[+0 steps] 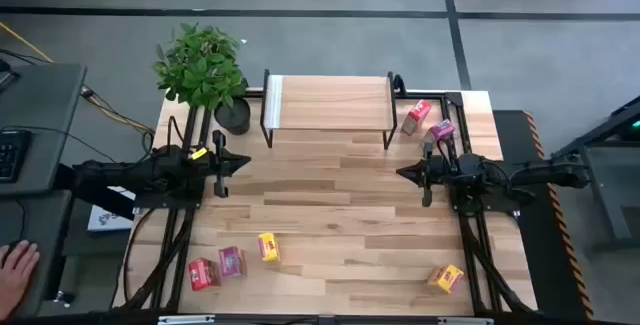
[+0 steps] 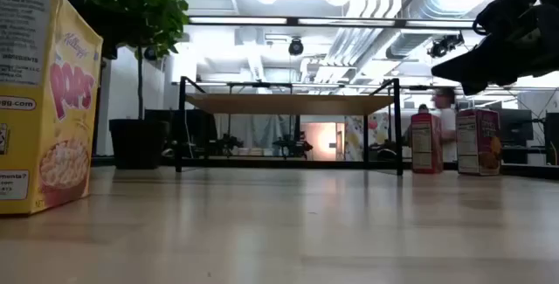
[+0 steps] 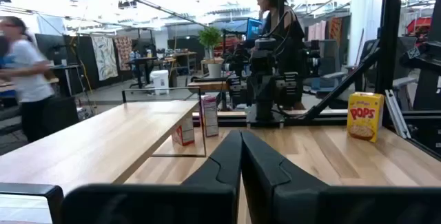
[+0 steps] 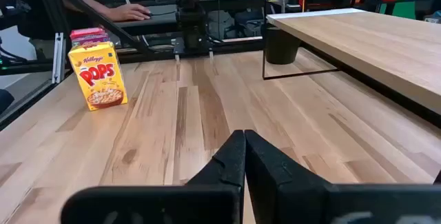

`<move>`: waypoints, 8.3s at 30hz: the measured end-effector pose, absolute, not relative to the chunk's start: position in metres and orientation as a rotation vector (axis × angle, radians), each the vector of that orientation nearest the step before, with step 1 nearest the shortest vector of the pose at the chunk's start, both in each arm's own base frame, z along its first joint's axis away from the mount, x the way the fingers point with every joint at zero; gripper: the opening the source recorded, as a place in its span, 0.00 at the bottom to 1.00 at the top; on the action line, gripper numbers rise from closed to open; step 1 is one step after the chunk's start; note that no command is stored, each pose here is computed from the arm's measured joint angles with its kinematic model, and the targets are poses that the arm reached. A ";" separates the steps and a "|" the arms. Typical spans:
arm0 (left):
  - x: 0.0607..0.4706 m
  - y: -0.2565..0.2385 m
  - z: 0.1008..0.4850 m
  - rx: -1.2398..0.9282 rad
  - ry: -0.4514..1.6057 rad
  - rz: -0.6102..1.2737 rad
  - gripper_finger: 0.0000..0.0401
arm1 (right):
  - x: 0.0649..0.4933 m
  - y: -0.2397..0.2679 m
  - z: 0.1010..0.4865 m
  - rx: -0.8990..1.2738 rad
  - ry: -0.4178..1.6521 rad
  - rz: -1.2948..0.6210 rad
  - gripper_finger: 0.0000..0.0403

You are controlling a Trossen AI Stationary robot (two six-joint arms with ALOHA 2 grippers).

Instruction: Stack cereal on shelf

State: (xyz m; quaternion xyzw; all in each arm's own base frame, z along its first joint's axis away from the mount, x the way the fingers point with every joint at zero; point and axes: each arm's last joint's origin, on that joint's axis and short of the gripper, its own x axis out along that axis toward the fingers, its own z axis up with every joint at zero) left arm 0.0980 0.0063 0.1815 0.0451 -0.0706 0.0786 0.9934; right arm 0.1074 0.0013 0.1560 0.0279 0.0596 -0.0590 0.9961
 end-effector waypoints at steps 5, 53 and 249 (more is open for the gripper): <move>0.098 0.006 0.182 0.090 -0.141 0.157 0.00 | 0.107 0.001 0.156 0.056 0.119 -0.118 0.00; 0.098 0.006 0.182 0.090 -0.141 0.158 0.00 | 0.107 0.001 0.156 0.056 0.119 -0.118 0.00; 0.098 0.006 0.181 0.090 -0.141 0.157 0.00 | 0.116 -0.117 0.219 1.470 0.138 -1.923 0.82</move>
